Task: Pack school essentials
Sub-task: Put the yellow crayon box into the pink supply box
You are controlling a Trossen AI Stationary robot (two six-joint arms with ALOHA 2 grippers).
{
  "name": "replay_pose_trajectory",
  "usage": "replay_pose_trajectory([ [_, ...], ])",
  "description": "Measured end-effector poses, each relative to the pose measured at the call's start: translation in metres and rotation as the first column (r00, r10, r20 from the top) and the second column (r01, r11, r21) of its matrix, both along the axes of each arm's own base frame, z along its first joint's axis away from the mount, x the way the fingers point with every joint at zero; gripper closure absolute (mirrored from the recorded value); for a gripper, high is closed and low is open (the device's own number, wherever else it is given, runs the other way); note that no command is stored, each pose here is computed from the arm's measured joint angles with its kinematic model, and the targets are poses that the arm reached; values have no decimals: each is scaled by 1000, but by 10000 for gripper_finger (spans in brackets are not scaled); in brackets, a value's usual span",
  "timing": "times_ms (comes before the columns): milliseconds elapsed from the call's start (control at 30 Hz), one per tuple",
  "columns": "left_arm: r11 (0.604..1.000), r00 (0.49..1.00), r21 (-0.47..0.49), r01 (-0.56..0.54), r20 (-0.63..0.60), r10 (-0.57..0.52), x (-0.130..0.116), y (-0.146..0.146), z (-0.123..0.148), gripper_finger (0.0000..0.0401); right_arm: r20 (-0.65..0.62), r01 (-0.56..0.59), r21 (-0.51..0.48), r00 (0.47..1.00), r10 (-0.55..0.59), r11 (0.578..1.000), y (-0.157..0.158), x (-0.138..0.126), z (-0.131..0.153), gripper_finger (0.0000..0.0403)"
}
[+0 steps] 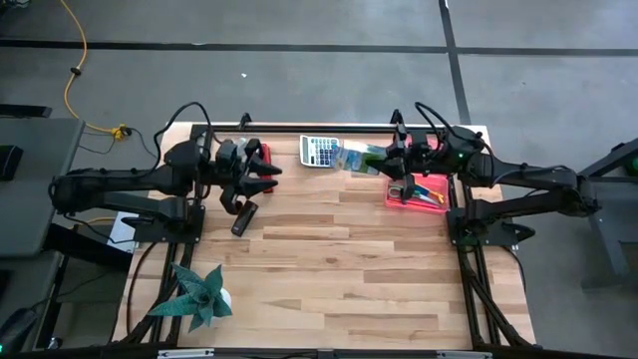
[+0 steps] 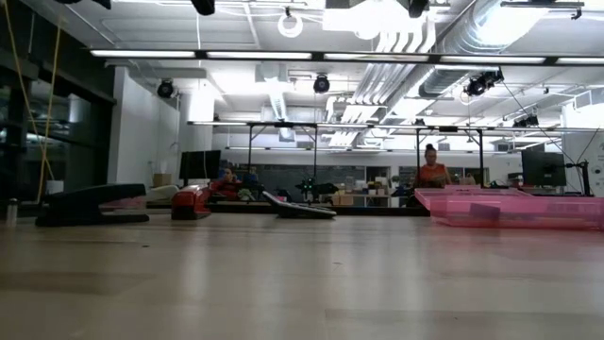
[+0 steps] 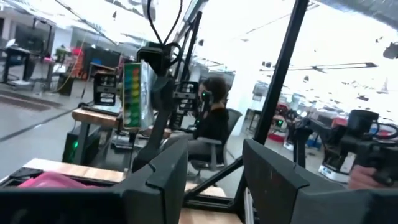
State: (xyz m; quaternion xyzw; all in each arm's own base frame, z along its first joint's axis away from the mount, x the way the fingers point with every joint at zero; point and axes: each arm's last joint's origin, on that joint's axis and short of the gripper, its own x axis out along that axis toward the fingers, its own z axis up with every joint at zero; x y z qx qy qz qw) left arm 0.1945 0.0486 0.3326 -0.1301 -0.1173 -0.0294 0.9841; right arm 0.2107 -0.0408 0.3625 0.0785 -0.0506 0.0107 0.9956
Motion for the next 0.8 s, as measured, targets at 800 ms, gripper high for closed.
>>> replay_pose_trajectory([
  [800,1000,1000,-21,9,-20,-9,0,0,-2,279,-874,428,-136,373,-312,893,6,-56,-48,338],
])
